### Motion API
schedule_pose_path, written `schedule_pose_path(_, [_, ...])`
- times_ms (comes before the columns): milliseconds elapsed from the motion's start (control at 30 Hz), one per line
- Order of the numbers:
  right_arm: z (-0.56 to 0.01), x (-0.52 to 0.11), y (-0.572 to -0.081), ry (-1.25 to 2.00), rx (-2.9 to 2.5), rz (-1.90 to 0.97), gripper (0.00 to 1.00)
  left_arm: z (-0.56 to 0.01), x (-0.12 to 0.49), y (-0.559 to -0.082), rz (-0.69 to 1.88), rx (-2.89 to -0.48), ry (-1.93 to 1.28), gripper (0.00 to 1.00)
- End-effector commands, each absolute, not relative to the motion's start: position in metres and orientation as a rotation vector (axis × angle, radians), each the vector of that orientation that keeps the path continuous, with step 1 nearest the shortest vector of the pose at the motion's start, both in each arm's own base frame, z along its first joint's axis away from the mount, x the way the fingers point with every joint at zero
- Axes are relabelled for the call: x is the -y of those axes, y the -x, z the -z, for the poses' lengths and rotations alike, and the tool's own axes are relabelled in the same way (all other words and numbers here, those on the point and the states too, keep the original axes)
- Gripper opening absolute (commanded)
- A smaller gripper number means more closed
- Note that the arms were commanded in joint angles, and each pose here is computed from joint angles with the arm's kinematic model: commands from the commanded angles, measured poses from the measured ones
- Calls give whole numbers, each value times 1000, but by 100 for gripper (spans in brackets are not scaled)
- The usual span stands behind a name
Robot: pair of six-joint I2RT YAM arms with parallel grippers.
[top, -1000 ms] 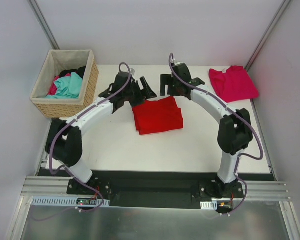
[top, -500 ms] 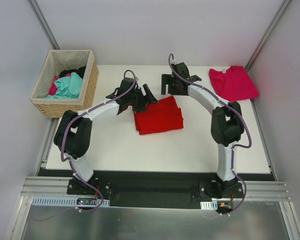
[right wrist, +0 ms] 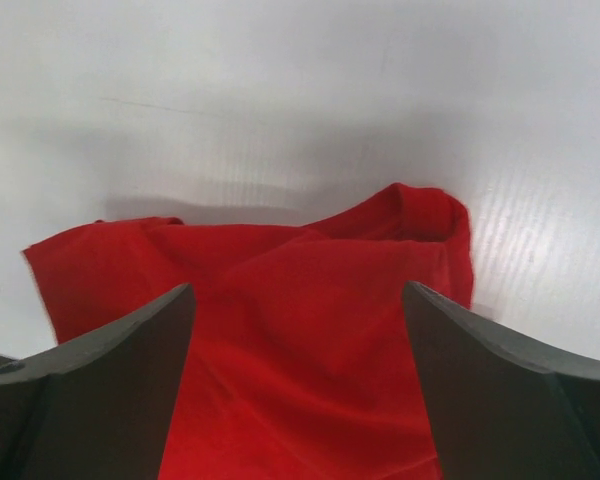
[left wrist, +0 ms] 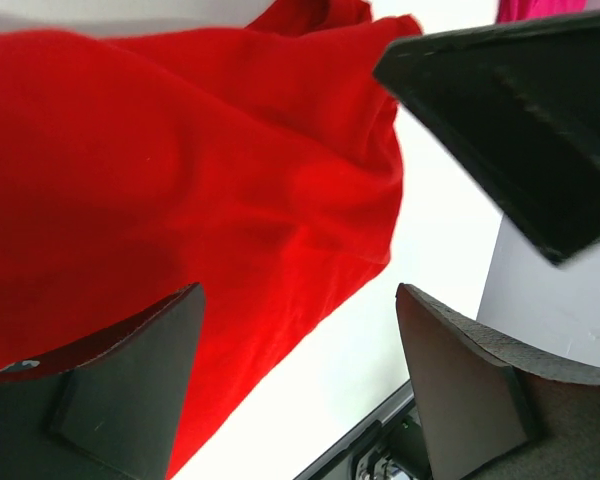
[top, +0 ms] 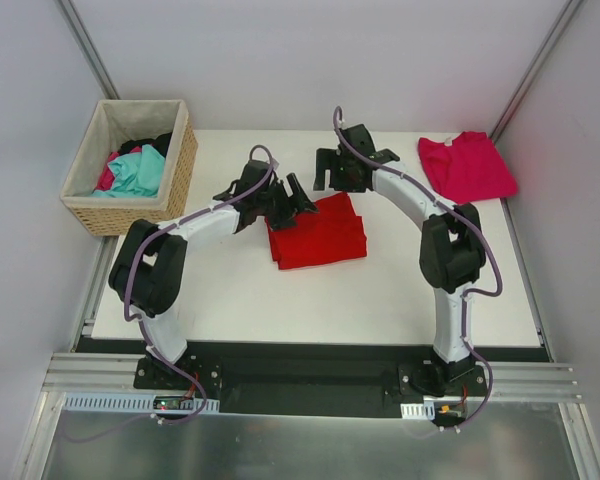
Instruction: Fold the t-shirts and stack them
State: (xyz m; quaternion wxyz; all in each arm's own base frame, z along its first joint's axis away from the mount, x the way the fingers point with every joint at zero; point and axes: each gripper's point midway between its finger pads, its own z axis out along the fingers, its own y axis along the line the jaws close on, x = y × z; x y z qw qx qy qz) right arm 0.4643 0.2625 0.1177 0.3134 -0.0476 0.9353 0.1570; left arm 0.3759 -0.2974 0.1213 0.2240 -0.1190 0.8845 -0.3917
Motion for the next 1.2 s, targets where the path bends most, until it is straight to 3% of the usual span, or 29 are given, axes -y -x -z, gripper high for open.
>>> schedule_pose_path(0, [-152, -292, -462, 119, -2417, -614, 88, -135, 300, -366, 1141, -2408, 312, 77])
schedule_pose_path(267, [-152, -310, -455, 69, -2437, -772, 87, -137, 295, -358, 1141, -2398, 313, 77])
schedule_pose_path(1167, [-75, -279, -471, -89, -2532, -790, 87, -113, 302, -367, 1130, -2454, 311, 77])
